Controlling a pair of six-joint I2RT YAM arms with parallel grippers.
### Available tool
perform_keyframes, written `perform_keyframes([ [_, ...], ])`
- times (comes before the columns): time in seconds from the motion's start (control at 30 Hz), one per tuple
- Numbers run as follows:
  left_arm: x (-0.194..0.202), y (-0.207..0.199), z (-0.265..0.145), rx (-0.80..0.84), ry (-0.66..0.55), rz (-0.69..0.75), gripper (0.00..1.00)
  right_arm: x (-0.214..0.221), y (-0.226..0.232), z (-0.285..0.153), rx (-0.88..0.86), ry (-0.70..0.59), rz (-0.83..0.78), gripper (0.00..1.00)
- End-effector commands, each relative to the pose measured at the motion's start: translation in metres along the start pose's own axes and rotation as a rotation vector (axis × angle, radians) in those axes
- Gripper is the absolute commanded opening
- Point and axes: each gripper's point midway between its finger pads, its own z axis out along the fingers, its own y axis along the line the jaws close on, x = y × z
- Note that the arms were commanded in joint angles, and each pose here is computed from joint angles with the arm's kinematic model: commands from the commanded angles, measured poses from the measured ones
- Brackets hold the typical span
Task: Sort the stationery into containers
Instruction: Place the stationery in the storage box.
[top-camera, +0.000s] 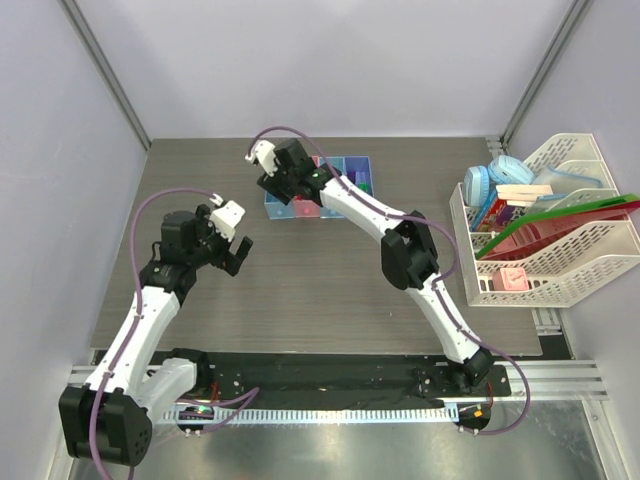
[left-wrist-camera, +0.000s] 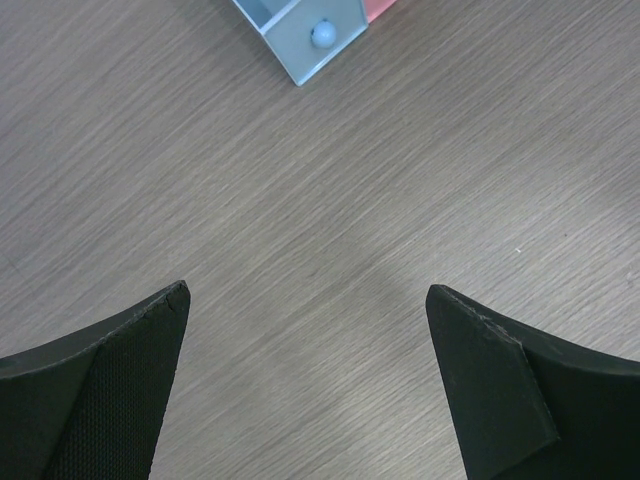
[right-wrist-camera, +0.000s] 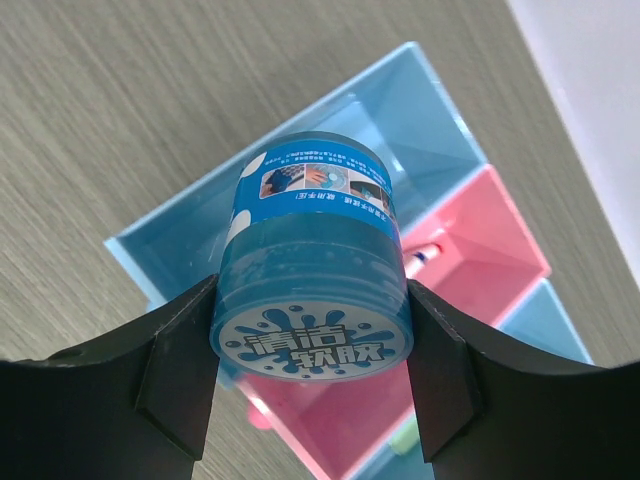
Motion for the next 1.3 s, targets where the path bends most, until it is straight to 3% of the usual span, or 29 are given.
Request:
perform_keyframes([
  [0.0,-0.008,0.001,-0.002,0.014,-0.014,-0.011,1.0,-0.039,-0.013,-0.004,0.05,-0.121,-0.019,0.06],
  [0.4,-0.006,-0.001,-0.002,0.024,-0.009,-0.032,1.0,-0.033,-0.007,0.003,0.083,-0.098,-0.055,0.2],
  [0.5,-0.006,-0.002,-0.002,0.032,-0.011,-0.035,1.0,-0.032,-0.009,0.001,0.094,-0.092,-0.06,0.3],
  [0.63,-0.005,-0.003,-0.001,0.034,-0.011,-0.039,1.0,-0.03,-0.011,-0.002,0.106,-0.083,-0.069,0.53],
  [0.83,-0.006,-0.004,0.0,0.041,-0.014,-0.043,1.0,-0.027,-0.013,-0.004,0.12,-0.071,-0.082,0.64],
  [1.27,-0.006,-0.004,-0.002,0.042,-0.017,-0.054,1.0,-0.014,-0.004,-0.002,0.196,0.037,-0.32,0.72],
])
